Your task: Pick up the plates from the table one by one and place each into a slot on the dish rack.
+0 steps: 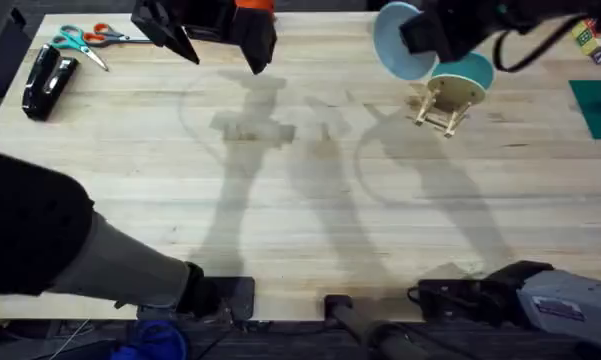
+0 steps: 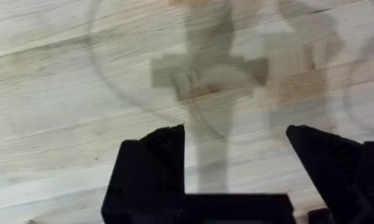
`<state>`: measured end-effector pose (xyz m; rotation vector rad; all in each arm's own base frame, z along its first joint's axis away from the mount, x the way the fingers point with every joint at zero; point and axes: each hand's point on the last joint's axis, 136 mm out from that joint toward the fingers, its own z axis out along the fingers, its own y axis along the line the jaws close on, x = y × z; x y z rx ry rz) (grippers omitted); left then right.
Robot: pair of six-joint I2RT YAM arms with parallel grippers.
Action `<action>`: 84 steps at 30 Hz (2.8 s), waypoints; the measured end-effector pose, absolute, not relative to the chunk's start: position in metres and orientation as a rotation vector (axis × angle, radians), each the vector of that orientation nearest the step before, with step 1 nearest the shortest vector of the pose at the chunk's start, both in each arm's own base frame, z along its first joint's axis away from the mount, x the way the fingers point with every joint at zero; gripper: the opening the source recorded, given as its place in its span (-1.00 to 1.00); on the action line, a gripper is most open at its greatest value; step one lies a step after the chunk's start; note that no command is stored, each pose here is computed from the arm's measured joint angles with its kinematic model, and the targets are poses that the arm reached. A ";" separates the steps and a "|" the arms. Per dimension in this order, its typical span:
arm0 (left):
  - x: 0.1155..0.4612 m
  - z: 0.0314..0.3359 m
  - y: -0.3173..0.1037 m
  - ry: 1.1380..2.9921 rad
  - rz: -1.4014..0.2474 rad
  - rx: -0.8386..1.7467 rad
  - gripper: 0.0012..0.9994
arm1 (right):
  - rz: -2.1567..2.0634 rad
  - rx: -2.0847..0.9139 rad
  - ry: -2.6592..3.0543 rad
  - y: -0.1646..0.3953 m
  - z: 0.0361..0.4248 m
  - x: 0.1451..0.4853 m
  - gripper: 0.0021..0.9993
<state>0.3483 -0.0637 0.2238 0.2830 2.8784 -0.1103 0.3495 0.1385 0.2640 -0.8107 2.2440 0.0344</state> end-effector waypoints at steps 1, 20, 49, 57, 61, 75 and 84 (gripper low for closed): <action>0.348 0.224 -0.064 2.879 -0.110 0.283 0.99 | 0.023 -0.832 2.246 0.136 0.264 0.345 -0.94; 0.348 0.224 -0.064 2.879 -0.110 0.283 0.99 | -0.620 -0.976 2.351 0.026 0.283 0.262 -0.94; 0.348 0.224 -0.064 2.879 -0.110 0.283 0.99 | -0.747 -1.326 2.212 0.026 0.285 0.268 -0.94; 0.348 0.224 -0.064 2.879 -0.110 0.283 0.99 | -0.719 -1.523 2.186 0.033 0.264 0.289 -0.94; 0.348 0.224 -0.064 2.878 -0.110 0.284 0.99 | -0.642 -1.498 2.194 0.033 0.259 0.299 -0.94; 0.348 0.224 -0.064 2.878 -0.110 0.283 0.99 | -0.477 -1.493 2.232 0.022 0.237 0.322 -0.94; 0.348 0.224 -0.064 2.878 -0.110 0.283 0.99 | -0.389 -1.558 2.303 0.027 0.203 0.335 -0.94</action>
